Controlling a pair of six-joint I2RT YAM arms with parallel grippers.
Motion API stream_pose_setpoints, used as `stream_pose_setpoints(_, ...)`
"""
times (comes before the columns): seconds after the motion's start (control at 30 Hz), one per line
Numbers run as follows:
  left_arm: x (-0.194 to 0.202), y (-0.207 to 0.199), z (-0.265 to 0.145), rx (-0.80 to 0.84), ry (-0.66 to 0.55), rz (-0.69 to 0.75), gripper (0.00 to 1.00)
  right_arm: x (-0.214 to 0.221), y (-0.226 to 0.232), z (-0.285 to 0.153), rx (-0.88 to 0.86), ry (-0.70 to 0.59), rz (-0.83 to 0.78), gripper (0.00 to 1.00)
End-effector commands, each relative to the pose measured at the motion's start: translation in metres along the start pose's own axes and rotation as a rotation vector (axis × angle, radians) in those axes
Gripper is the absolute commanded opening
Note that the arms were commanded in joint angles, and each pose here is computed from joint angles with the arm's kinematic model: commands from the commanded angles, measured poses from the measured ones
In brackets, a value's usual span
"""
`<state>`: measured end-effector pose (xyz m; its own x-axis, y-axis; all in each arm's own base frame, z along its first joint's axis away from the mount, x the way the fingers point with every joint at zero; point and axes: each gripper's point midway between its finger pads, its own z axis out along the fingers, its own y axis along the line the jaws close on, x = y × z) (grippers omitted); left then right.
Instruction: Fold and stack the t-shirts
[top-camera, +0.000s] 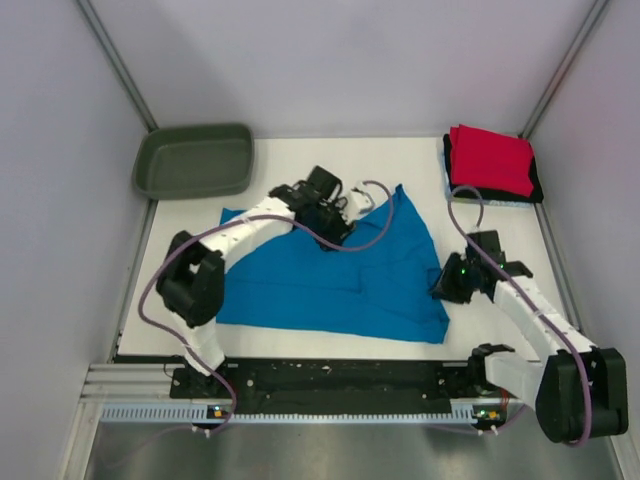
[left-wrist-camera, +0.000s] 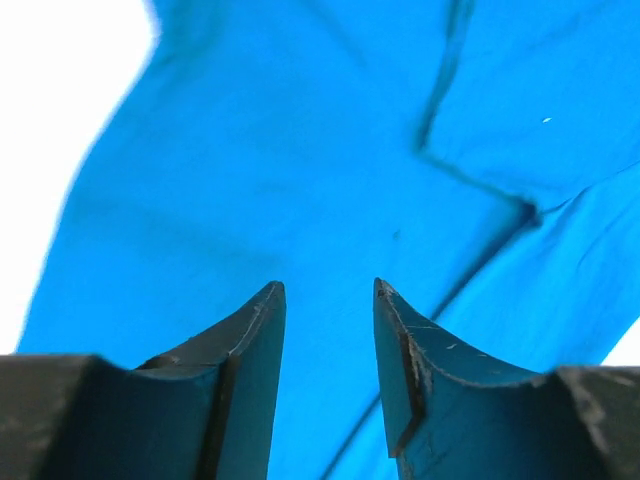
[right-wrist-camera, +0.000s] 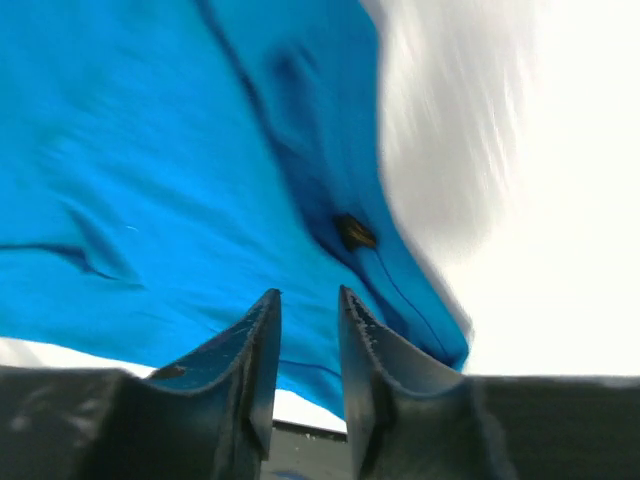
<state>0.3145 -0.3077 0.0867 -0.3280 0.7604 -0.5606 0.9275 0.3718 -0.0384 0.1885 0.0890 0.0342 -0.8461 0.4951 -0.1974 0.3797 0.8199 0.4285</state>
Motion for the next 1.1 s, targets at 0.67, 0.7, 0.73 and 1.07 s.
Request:
stream_pose_setpoints(0.67,0.141,0.207,-0.150,-0.419,0.066,-0.015,0.53,-0.288,0.196,0.061,-0.154,-0.304,-0.326,0.66)
stream_pose_setpoints(0.7,0.148,0.211,-0.152,-0.423,0.113,0.061,0.54,-0.290,0.200,0.069,-0.165,-0.290,-0.325,0.68)
stream_pose_setpoints(0.73,0.155,0.214,-0.153,-0.422,0.156,0.121,0.56,-0.292,0.202,0.079,-0.164,-0.280,-0.317,0.69)
stream_pose_setpoints(1.07,0.171,0.242,-0.138,-0.261,0.394,0.496,0.62,-0.292,0.209,0.124,-0.114,-0.264,-0.305,0.65)
